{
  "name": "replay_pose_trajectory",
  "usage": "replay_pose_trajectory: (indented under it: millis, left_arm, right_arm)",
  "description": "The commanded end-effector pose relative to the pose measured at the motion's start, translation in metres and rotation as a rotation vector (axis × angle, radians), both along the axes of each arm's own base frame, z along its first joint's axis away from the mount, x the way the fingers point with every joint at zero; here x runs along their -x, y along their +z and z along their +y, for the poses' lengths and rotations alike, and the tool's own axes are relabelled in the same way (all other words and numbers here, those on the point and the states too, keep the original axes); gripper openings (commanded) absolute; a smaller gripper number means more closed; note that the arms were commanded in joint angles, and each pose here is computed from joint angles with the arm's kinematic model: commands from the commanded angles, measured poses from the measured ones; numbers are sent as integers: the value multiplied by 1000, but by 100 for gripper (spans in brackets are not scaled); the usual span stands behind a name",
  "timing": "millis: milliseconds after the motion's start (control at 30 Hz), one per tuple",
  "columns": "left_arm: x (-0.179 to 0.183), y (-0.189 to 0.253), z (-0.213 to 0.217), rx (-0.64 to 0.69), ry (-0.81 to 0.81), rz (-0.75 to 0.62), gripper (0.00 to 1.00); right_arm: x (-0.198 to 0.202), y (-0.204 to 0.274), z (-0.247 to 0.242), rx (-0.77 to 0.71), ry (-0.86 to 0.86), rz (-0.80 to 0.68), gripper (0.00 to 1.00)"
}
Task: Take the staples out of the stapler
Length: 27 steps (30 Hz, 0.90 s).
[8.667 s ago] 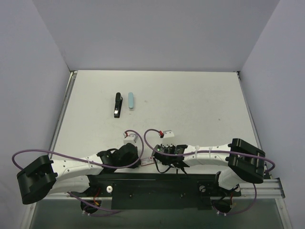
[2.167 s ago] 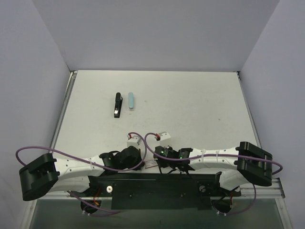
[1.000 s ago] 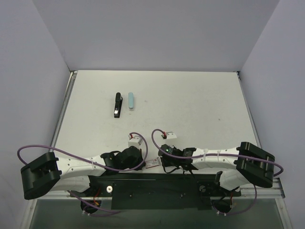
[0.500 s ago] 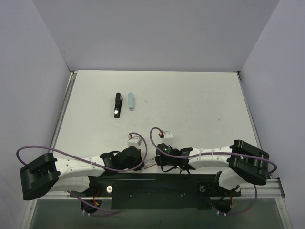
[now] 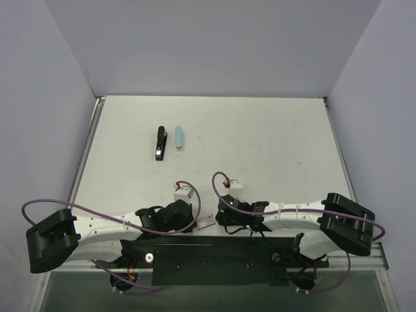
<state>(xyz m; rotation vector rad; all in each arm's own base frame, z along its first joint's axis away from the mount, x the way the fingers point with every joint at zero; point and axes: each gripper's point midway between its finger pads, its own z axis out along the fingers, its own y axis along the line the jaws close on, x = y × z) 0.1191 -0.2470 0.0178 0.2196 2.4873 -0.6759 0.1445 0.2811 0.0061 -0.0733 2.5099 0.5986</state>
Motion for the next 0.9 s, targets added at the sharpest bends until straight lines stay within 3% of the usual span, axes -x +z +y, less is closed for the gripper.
replay_pose_trajectory:
  millis: [0,67,233,400,500,600,700,733,800,867]
  left_arm:
    - [3,-7,17,-98,-8,-4,0]
    - [-3,-1,14,-102,-4,-26,0]
    - [-15,19,1,-110,-16,-72,0]
    - [-27,47,-7,-104,-14,-131,0]
    - [-32,61,-4,-118,-5,-160,0]
    - [-39,84,-2,-101,19,-209,15]
    - [-43,102,7,-108,31,-252,43]
    - [-47,114,9,-98,48,-281,47]
    - [-51,130,16,-103,69,-315,66]
    - [-54,146,24,-107,84,-344,78]
  right_arm:
    - [-2,-9,-45,118,-60,27,0]
    - [-9,0,-52,113,-86,5,0]
    - [-24,17,-84,166,-158,-54,19]
    - [-38,53,-109,211,-190,-175,30]
    - [-43,70,-118,226,-201,-225,44]
    - [-48,88,-126,241,-212,-278,52]
    - [-50,98,-130,265,-195,-305,72]
    - [-52,104,-131,278,-195,-317,78]
    - [-55,112,-133,297,-189,-330,88]
    - [-58,124,-132,303,-183,-346,94]
